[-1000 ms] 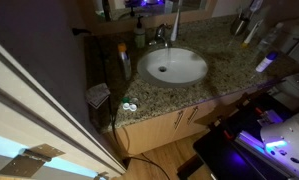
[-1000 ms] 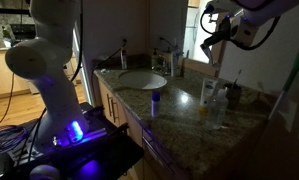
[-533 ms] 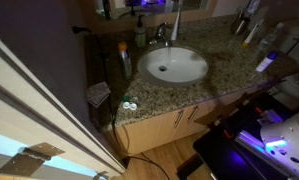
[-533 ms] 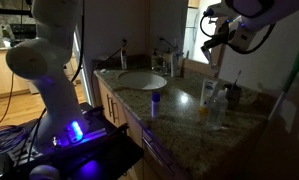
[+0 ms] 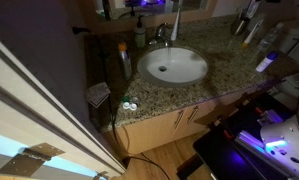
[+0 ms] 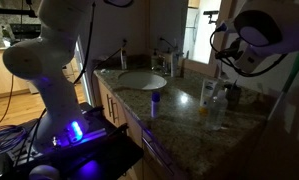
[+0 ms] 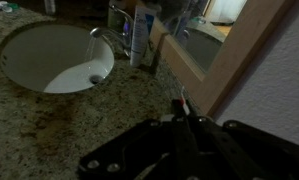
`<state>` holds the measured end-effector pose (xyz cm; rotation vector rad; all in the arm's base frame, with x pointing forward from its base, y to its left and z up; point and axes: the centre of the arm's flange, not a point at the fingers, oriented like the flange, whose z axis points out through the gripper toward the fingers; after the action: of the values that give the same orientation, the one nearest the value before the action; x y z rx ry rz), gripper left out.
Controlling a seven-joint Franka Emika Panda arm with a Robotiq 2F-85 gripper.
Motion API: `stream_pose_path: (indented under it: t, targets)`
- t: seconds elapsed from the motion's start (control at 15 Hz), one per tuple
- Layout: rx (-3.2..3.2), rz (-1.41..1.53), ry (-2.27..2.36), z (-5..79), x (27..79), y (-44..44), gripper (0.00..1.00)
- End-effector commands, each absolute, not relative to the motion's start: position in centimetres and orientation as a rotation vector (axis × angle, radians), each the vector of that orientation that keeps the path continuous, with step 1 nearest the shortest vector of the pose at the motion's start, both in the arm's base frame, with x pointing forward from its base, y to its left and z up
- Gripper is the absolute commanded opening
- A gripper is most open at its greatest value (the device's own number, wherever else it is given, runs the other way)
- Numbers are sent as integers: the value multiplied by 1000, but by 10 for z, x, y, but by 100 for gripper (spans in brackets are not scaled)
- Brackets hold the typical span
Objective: Put the toothpaste in the metal cup
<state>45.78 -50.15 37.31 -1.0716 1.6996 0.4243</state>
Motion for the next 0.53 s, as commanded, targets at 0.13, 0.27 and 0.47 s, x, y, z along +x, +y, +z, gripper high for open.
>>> stream_pose_path:
  t: [0.13,0.27,0.47]
  targets:
    - [-956,433,1680,345,481,-524,1]
    - [-924,410,1667,334,485,-529,1]
    - [-879,377,1653,320,488,-538,1]
